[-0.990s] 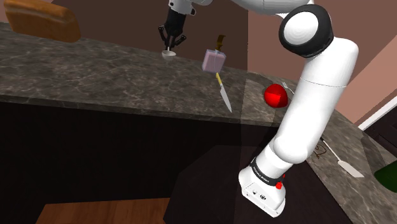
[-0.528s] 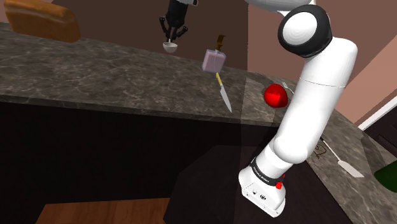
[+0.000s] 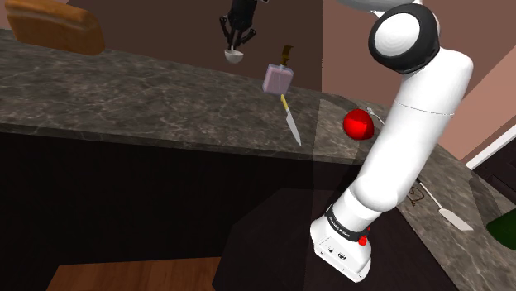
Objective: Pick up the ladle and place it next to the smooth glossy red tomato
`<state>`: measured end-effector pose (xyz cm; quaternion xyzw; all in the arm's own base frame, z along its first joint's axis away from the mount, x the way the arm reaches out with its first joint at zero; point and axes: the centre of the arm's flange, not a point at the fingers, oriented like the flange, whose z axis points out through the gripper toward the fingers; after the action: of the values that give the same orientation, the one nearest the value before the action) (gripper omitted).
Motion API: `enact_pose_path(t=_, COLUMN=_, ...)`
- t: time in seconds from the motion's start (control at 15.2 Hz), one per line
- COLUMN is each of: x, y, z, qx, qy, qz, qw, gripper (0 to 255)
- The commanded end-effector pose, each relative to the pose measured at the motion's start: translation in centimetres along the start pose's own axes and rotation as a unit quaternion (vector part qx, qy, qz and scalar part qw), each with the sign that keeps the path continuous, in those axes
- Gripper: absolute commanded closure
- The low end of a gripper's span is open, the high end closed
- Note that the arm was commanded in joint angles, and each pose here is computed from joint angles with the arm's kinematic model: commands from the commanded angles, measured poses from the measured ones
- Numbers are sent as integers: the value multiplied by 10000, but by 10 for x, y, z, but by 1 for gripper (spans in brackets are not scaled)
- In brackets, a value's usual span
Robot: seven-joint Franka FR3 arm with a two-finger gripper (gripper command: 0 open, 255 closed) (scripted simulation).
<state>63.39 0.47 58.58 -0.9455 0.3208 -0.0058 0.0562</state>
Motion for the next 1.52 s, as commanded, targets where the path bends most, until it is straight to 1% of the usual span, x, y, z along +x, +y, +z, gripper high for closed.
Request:
enact_pose_path(t=0.0, x=2, y=26, z=-3, qx=-1, qy=-2, qz=-2, qw=10000, gripper=255)
enact_pose_path(t=1.45, x=54, y=310, z=-36, qx=-1, qy=-2, qz=-2, qw=10000, gripper=255)
